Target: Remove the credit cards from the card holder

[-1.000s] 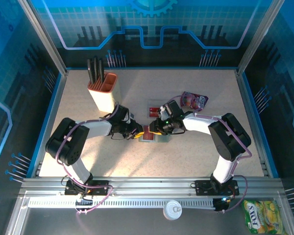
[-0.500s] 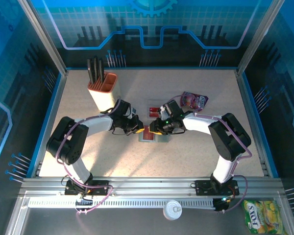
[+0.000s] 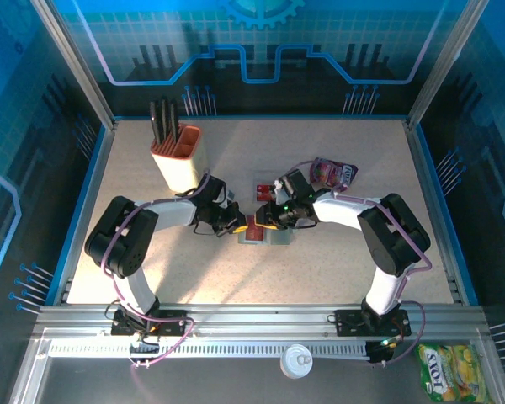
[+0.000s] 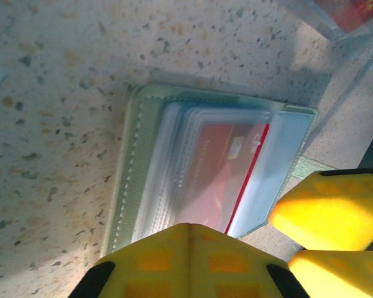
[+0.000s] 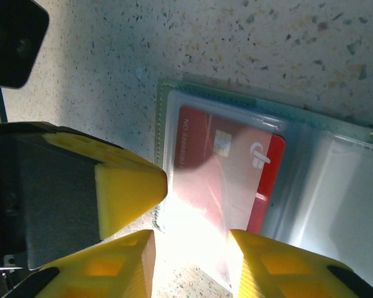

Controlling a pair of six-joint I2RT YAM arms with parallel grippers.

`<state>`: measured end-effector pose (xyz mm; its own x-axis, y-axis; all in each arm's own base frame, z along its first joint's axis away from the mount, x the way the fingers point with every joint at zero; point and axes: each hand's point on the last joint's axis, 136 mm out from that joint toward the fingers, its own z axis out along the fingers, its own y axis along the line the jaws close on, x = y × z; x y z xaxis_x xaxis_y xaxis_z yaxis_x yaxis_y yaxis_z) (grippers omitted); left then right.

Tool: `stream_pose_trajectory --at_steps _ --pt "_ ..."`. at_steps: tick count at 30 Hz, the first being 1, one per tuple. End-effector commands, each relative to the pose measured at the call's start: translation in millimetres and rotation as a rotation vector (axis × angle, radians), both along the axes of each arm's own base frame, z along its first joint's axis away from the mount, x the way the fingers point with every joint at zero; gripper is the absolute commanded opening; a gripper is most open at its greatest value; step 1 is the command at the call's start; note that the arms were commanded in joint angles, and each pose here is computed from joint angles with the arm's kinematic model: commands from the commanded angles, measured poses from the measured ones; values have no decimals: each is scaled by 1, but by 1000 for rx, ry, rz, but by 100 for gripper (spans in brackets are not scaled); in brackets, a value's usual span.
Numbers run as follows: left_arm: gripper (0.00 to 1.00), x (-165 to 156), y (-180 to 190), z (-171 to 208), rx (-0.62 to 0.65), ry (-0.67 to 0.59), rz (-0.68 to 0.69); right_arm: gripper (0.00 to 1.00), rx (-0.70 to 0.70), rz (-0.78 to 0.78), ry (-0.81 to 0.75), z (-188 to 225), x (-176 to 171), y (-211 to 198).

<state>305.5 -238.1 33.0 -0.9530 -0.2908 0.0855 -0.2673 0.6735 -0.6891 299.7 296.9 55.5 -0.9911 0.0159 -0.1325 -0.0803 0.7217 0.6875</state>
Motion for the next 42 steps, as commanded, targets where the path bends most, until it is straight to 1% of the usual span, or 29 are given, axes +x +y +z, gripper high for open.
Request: stream_pose_trajectory --at_steps 1,21,34,42 --pt "2 -7 8 -13 32 32 -2 37 -4 29 13 -3 -2 6" --pt "2 -13 12 -21 56 62 -2 36 -6 32 52 -19 -5 7" --pt "2 -13 12 -20 60 63 -4 30 14 35 69 -24 -8 10" --pt "2 -13 12 -19 59 61 -6 33 -76 30 65 -31 -11 -4"
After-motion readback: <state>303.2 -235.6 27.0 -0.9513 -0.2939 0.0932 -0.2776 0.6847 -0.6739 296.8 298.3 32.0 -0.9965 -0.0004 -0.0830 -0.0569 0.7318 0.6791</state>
